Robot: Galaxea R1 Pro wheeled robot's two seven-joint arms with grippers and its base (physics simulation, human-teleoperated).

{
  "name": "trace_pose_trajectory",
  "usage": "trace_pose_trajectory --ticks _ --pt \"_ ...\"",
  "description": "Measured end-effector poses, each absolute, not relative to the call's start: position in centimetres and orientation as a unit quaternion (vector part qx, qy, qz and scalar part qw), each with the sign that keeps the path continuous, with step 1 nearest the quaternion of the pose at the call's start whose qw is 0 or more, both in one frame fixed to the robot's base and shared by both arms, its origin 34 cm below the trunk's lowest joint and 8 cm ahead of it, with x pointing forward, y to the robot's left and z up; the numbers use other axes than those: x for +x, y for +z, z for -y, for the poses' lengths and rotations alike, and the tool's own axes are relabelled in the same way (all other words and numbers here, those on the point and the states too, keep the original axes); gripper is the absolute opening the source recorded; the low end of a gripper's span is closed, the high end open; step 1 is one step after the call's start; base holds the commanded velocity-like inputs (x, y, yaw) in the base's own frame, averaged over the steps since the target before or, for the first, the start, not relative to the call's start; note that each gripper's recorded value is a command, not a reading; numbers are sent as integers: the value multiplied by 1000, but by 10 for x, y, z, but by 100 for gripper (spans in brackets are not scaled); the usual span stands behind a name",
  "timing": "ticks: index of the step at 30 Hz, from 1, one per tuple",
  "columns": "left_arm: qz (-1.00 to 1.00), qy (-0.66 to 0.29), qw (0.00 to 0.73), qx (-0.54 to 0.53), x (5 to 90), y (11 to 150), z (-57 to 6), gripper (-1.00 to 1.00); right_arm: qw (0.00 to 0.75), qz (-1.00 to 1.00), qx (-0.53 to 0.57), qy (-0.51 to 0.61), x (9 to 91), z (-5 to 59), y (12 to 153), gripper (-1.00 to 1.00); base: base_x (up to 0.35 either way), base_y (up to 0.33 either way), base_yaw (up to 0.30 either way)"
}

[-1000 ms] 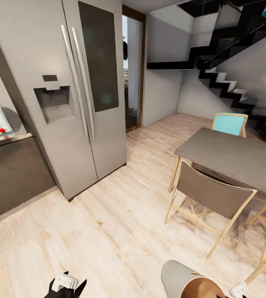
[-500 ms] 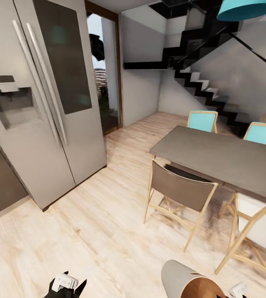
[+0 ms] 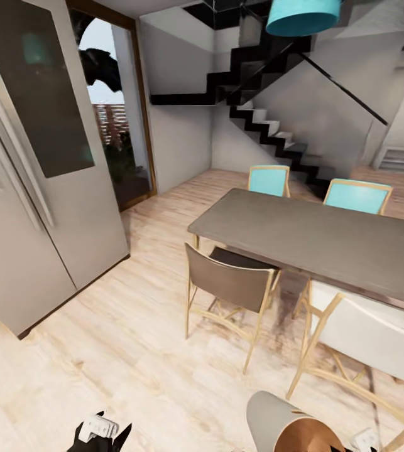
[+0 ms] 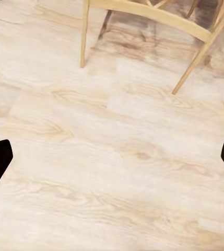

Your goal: Put the three can of soda from the living room inside the tash can in the kitchen.

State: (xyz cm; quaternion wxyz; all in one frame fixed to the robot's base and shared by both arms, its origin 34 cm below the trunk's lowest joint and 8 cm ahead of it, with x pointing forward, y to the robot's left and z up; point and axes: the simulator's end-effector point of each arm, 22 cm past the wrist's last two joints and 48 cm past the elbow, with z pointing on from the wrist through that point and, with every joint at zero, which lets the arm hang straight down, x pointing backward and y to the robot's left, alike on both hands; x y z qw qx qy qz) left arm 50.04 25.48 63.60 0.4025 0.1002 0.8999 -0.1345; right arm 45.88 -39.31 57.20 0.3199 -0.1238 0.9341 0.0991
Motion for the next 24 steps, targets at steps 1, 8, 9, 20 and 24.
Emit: trace_pose_trajectory --ticks 1,8,9,20,24 --pt "-900 -134 403 100 500 636 -255 100 320 -934 -123 99 459 393 572 -100 0 -290 -247" --pt "-900 -135 402 100 500 636 -255 100 321 -934 -122 98 459 394 572 -100 0 -290 -247" --pt "-900 -135 403 100 500 636 -255 100 320 -934 -122 98 459 394 572 -100 0 -290 -247" --pt "-900 -135 402 100 500 636 -255 100 320 -935 -121 96 459 395 572 -100 0 -290 -247" --pt "-900 -135 402 100 500 636 -255 100 320 -935 -121 96 459 395 572 -100 0 -290 -190"
